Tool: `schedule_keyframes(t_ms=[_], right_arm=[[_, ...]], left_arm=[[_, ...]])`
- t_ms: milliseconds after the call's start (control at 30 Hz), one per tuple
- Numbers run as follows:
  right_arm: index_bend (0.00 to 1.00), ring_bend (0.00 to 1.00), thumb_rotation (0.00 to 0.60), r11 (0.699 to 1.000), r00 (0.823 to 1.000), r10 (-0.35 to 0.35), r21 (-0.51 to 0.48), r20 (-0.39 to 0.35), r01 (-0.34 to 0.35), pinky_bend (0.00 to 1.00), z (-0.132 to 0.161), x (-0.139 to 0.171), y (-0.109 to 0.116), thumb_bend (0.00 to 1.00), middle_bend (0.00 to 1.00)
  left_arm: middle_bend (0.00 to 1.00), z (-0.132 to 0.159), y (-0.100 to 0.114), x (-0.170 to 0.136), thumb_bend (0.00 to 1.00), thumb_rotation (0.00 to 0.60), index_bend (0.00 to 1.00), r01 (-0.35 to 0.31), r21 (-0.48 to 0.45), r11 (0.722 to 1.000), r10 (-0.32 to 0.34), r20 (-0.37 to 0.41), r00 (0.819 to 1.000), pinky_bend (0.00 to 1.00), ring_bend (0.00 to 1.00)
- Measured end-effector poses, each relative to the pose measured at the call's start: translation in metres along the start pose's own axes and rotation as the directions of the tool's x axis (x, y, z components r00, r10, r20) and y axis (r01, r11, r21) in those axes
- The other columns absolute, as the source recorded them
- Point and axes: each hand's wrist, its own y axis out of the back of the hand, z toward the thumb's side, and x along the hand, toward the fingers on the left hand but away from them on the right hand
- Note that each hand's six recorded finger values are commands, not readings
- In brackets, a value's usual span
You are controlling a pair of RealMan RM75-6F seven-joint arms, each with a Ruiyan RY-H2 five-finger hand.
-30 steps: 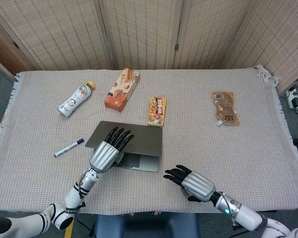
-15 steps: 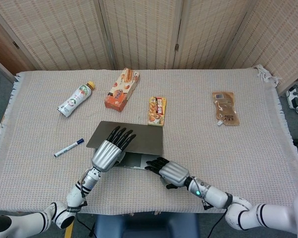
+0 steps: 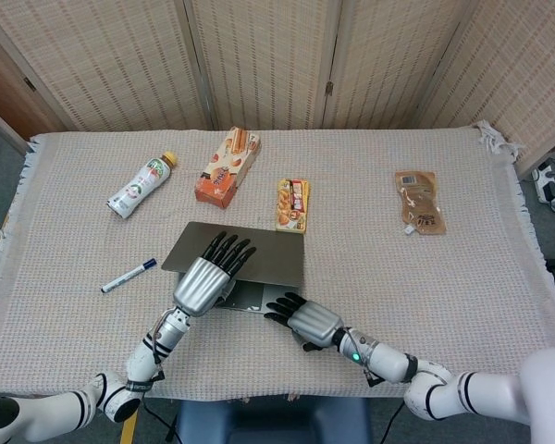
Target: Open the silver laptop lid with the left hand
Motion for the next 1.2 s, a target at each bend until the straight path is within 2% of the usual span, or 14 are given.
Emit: schedule_keyframes(t_ms=[233,533,833,967,1200], right_arm=[[0.0,0.03,0.548,0.999,1.0,0.015,0.036,0.011,-0.015,0.0,0.0,-0.003,-0.003,0.86,0.02],[0.0,0.03,0.547,0.999,1.0,0.014,0.052,0.026,-0.015,0.0,0.0,-0.007,-0.002,0.86,0.02],[0.0,0.02,0.549,0.998,0.999,0.011,0.053,0.036,-0.013,0.0,0.0,-0.01,0.0,0.86,0.02],[0.0,0.03,0.549,0.998,0.999,0.012,0.054,0.043,-0.014,0.0,-0.002,-0.011,0.002,0.86,0.02],[0.0,0.02,0.548,0.998,0.999,0.013,0.061,0.051,-0.016,0.0,-0.004,-0.013,0.004,0.86,0.02]], left_arm=[[0.08,-0.014,0.007,0.009,0.55,0.6,0.01,0.009,0.019,1.0,-0.008,-0.036,0.999,0.0,0.0],[0.07,-0.056,0.032,0.029,0.47,0.6,0.0,0.003,0.006,1.0,-0.002,-0.142,0.99,0.0,0.0],[0.06,-0.105,0.058,0.049,0.36,0.6,0.0,-0.018,-0.095,0.995,-0.008,-0.267,0.964,0.0,0.0],[0.06,-0.126,0.067,0.058,0.35,0.6,0.0,-0.027,-0.13,0.991,-0.015,-0.315,0.949,0.0,0.0],[0.06,-0.144,0.076,0.076,0.34,0.6,0.0,-0.036,-0.165,0.986,-0.027,-0.368,0.929,0.0,0.0]])
